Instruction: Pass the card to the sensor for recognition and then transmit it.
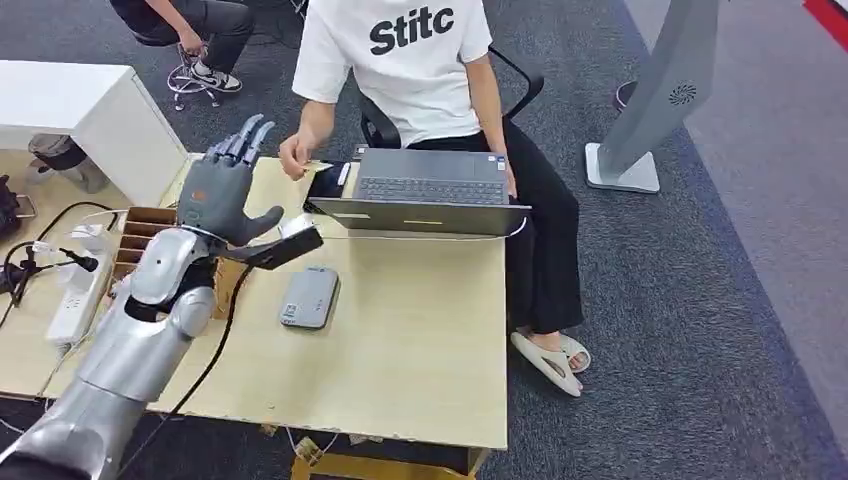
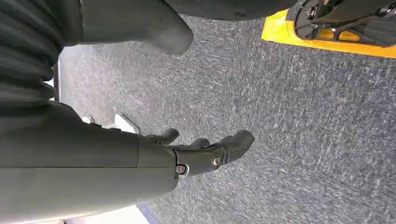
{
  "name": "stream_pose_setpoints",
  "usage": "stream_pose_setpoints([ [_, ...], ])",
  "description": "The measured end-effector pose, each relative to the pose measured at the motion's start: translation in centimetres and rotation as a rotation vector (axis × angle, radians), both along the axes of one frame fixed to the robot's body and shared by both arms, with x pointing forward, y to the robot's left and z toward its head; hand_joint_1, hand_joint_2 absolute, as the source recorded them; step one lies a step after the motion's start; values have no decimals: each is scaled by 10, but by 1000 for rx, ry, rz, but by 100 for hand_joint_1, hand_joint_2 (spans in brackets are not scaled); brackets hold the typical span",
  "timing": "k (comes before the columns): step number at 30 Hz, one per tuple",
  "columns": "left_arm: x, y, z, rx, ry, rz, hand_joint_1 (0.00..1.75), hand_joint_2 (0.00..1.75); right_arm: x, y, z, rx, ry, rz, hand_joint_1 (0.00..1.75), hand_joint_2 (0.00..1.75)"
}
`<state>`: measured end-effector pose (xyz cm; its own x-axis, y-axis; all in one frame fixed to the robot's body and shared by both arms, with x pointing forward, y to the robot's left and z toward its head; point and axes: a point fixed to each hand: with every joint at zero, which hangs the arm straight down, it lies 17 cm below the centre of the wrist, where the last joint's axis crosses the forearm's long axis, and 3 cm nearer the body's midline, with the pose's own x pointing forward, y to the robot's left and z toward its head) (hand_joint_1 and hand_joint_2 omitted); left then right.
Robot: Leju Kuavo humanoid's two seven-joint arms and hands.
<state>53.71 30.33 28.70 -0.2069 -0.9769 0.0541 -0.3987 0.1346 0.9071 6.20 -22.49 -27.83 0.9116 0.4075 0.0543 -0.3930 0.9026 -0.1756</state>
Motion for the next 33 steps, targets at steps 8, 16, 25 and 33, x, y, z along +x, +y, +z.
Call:
stream_pose_setpoints([
  [8, -53, 4, -44, 18, 63, -44, 0, 175, -5, -1, -1, 1, 6, -34, 0, 175],
  [16, -83, 40, -68, 50, 137, 16, 0, 175, -8, 0, -1, 4, 11, -60, 0, 175],
  [25, -86, 115, -56, 53, 146, 175, 0, 175, -8, -1, -1, 1, 13, -58, 0, 175],
  [33, -84, 152, -70, 61, 194, 264, 0, 175, -9, -1, -1, -3, 16, -45, 0, 175],
])
